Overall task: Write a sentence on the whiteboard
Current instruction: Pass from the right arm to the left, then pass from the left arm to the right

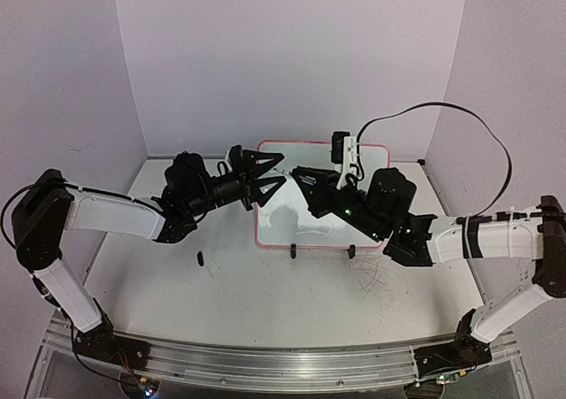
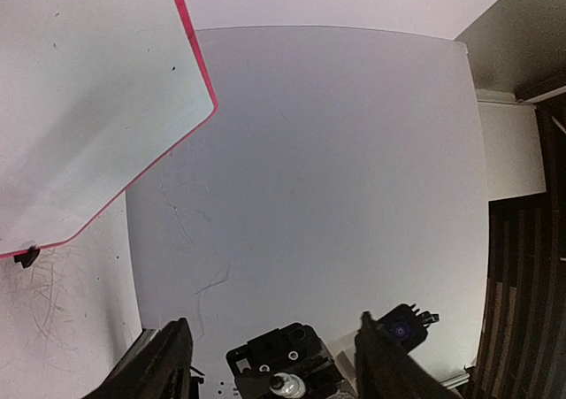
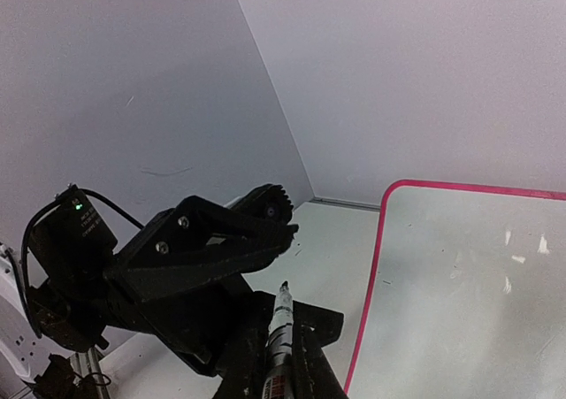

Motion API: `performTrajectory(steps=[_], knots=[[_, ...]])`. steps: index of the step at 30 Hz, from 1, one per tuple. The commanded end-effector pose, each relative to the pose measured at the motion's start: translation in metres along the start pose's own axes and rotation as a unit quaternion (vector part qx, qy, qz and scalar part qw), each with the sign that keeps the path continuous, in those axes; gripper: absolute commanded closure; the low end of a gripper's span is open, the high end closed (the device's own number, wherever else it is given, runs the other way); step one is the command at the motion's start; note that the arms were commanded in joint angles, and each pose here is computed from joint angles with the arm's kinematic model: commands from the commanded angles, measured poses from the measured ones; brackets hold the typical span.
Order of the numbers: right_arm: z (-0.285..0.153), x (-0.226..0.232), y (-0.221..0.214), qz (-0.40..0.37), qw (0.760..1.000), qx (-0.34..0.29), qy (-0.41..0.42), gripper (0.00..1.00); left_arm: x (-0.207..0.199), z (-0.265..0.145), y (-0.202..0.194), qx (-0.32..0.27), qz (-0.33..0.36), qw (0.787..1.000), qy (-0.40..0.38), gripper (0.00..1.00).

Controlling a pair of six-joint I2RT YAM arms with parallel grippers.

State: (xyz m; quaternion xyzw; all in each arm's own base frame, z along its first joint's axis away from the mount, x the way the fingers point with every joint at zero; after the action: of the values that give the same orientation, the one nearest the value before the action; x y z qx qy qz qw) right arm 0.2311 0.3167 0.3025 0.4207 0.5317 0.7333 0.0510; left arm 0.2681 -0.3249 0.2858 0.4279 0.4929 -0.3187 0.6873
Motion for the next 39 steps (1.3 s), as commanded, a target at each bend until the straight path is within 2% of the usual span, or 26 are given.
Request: performTrajectory(steps=[1, 6, 14, 20, 28, 32, 36, 39], knots=[[0.007, 0.007, 0.013, 0.013, 0.999, -0.045, 0.009, 1.0, -0.011, 0.003, 0.0, -0.008, -0.003, 0.999, -0.037, 0.45], [0.014, 0.008, 0.006, 0.005, 0.999, -0.031, 0.01, 1.0, -0.013, 0.005, 0.001, -0.012, -0.001, 0.999, -0.042, 0.64], [0.02, 0.007, -0.001, 0.006, 1.0, -0.018, -0.009, 1.0, -0.014, 0.005, 0.001, -0.015, 0.001, 0.999, -0.049, 0.89], [0.025, 0.007, -0.003, 0.018, 1.0, -0.001, -0.023, 0.92, -0.015, 0.003, 0.001, -0.018, 0.012, 0.998, -0.051, 0.99], [0.024, 0.008, -0.003, 0.023, 0.999, 0.01, -0.02, 0.79, -0.014, 0.0, 0.001, -0.023, 0.019, 0.998, -0.047, 1.0], [0.025, 0.009, -0.004, 0.023, 0.999, 0.013, -0.017, 0.79, -0.015, 0.001, 0.001, -0.022, 0.023, 0.998, -0.049, 1.0], [0.027, 0.011, -0.002, 0.024, 1.0, 0.012, -0.013, 0.86, -0.014, 0.001, 0.0, -0.021, 0.023, 0.998, -0.048, 1.0], [0.029, 0.013, -0.001, 0.024, 1.0, 0.01, -0.011, 0.85, -0.012, 0.001, 0.0, -0.018, 0.022, 0.999, -0.047, 1.0]])
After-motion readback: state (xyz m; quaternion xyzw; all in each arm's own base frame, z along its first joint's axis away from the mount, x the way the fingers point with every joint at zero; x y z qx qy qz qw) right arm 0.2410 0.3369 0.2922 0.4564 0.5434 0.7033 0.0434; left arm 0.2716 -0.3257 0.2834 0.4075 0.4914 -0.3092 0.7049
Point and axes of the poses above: each gripper's point midway between its finger pads, its own z axis out along the fingers, its own x axis along the line the jaws close on, y = z × x, the point moved 8 cm from there along -z, back along the fingers, and after that the axes turned 14 degrees about z, right-handed, at the moved point
